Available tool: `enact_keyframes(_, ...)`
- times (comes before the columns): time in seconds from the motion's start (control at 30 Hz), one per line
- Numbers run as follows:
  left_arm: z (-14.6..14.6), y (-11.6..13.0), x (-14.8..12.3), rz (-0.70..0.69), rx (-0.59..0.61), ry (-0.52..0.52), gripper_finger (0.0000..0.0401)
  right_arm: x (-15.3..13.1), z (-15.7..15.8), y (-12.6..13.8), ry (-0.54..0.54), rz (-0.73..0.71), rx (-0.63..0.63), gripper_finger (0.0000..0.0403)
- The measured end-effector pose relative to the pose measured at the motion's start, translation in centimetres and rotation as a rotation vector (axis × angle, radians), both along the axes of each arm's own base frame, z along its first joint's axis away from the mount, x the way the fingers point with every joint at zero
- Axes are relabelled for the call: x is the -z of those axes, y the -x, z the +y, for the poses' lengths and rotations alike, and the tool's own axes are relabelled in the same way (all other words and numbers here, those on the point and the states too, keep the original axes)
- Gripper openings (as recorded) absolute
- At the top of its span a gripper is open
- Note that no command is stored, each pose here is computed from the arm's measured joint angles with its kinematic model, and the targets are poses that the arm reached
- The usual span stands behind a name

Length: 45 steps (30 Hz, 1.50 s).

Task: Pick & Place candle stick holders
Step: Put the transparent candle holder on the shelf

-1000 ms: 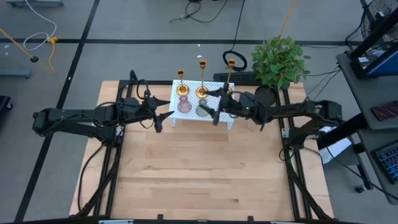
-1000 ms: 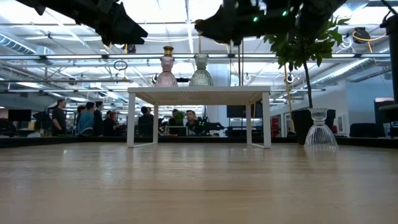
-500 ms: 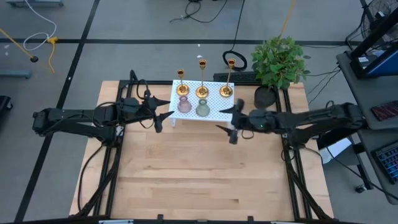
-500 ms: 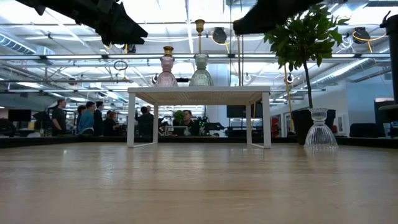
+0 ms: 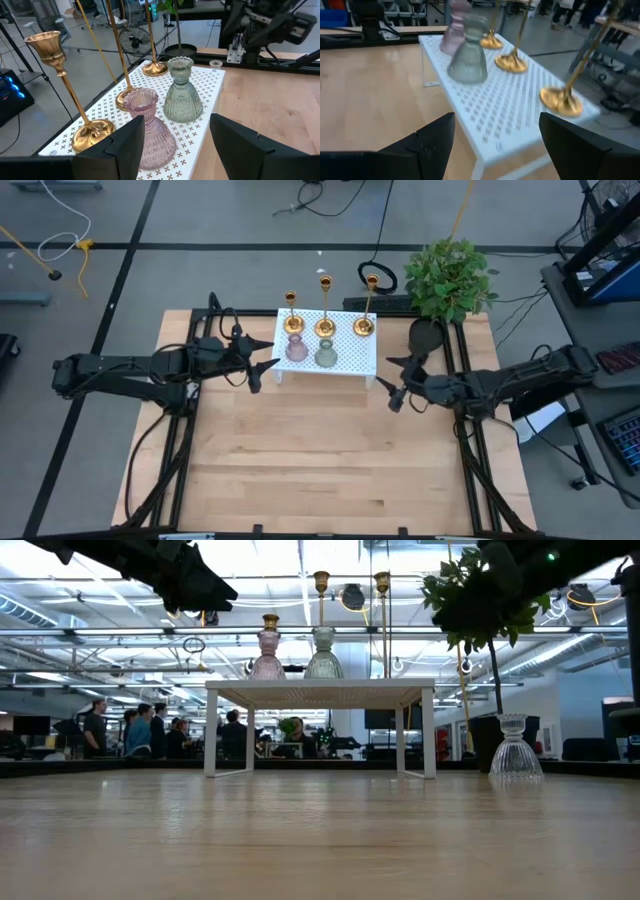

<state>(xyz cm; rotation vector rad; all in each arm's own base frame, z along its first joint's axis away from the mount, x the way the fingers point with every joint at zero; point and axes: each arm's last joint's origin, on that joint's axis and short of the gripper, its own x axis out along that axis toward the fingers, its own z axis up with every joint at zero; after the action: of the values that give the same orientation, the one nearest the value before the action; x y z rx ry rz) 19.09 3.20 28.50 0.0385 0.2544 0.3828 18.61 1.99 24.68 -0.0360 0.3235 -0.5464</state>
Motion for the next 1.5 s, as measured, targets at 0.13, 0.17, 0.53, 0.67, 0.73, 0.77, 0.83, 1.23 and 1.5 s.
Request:
enact_keyframes(0.13, 0.0, 0.0, 0.0, 0.0, 0.0, 0.0, 0.0232, 1.8, -0.1, 1.3, -0.053, -0.023, 0.039, 0.0281)
enact_keyframes(0.17, 0.0, 0.0, 0.0, 0.0, 0.0, 0.0, 0.0232, 2.2, -0.2, 1.6, -0.064, -0.03, 0.053, 0.0281)
enact_keyframes(0.53, 0.0, 0.0, 0.0, 0.0, 0.0, 0.0, 0.0232, 5.4, -0.5, 3.1, -0.224, -0.05, 0.146, 0.0281)
enact_keyframes(0.67, 0.0, 0.0, 0.0, 0.0, -0.001, 0.0, 0.0232, 6.3, -0.7, 3.7, -0.292, -0.018, 0.202, 0.0281)
enact_keyframes(0.73, 0.0, 0.0, 0.0, 0.0, 0.0, 0.0, 0.0232, 6.6, -0.7, 3.9, -0.34, -0.012, 0.231, 0.0281)
enact_keyframes(0.77, 0.0, 0.0, 0.0, 0.0, -0.001, 0.0, 0.0232, 6.7, -0.7, 4.0, -0.369, -0.006, 0.234, 0.0281)
enact_keyframes(0.83, 0.0, 0.0, 0.0, -0.001, -0.001, 0.0, 0.0232, 7.0, -0.6, 4.2, -0.422, 0.008, 0.242, 0.0281)
enact_keyframes(1.23, 0.0, 0.0, 0.0, -0.001, -0.001, -0.001, 0.0232, 8.6, -0.6, 5.5, -0.656, 0.107, 0.36, 0.0275)
enact_keyframes(1.5, 0.0, 0.0, 0.0, 0.002, 0.001, -0.007, 0.0232, 8.8, -1.1, 6.0, -0.636, 0.095, 0.461, 0.0248)
